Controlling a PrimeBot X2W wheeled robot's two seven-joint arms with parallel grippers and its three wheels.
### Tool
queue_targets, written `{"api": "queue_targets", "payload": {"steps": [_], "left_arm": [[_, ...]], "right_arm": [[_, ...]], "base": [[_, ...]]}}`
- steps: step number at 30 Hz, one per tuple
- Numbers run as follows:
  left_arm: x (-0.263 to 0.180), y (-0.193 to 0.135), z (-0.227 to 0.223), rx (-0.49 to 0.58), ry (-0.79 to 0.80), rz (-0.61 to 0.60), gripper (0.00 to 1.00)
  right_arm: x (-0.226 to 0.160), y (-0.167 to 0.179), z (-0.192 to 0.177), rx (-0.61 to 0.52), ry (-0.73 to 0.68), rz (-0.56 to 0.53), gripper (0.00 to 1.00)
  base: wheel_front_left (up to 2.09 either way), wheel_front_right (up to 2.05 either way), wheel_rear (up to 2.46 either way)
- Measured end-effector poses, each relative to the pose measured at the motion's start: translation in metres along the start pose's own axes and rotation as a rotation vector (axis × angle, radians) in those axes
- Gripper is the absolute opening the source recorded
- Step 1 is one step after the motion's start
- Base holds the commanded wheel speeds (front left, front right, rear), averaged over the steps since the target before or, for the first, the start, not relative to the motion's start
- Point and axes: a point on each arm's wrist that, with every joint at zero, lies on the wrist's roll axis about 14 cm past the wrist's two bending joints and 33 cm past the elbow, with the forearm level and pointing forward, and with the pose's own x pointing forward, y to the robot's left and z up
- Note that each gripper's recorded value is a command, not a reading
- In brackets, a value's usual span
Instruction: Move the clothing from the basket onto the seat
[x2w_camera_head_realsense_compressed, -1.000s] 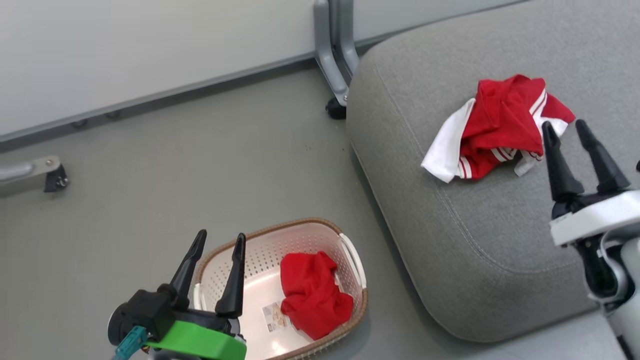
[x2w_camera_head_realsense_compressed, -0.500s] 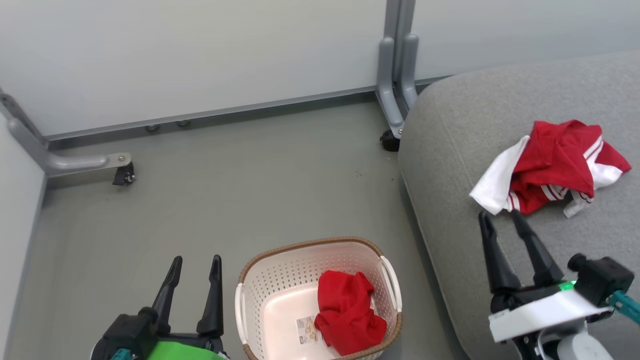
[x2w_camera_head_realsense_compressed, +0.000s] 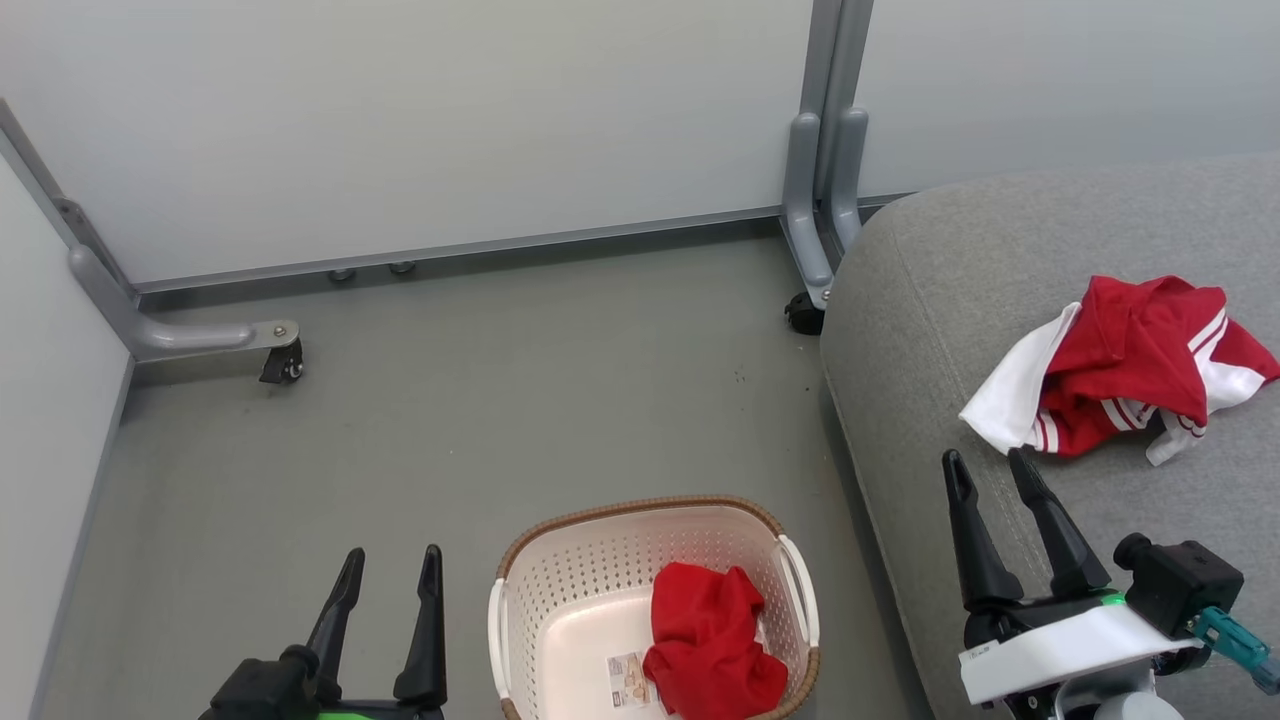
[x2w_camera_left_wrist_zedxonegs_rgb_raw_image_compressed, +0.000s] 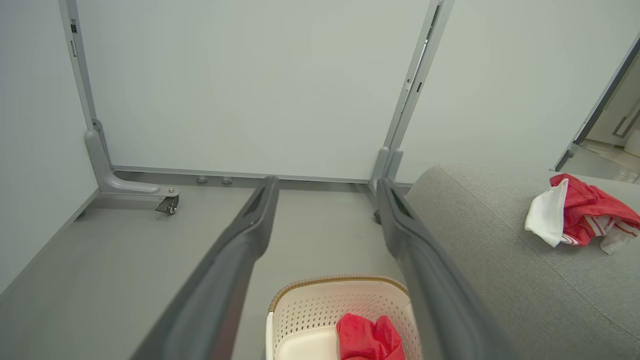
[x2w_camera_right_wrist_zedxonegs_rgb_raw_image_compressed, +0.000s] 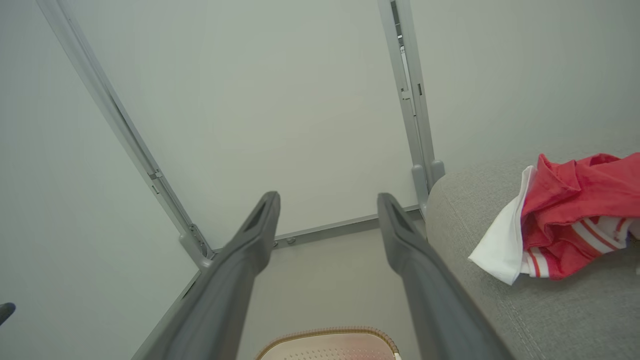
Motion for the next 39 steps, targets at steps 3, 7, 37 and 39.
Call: {"api": "queue_targets", "payload": {"steps": [3,7,37,39], "left_arm": [[0.000,0.000,0.000,0.000,0.001,0.000,1.00],[0.000,0.000,0.000,0.000,-0.001,0.000,1.00],[0.036,-0.031,-0.041,0.029,0.128,-0.122,1.00],[0.046,-0.037,-0.055,0.050,0.168,-0.159,1.00]], "right_arm": [[0.000,-0.001,0.001,0.000,-0.002,-0.003,1.00],[0.000,-0.002,0.000,0.003,-0.001,-0.009,1.00],[0.015,-0.056,0.002,-0.202,0.023,-0.109,1.00],[0.022,-0.068,0.004,-0.243,0.018,-0.136,1.00]], "base": [[0.00,0.00,0.00],[0.00,0.00,0.00],[0.00,0.00,0.00],[0.00,0.00,0.00]]}}
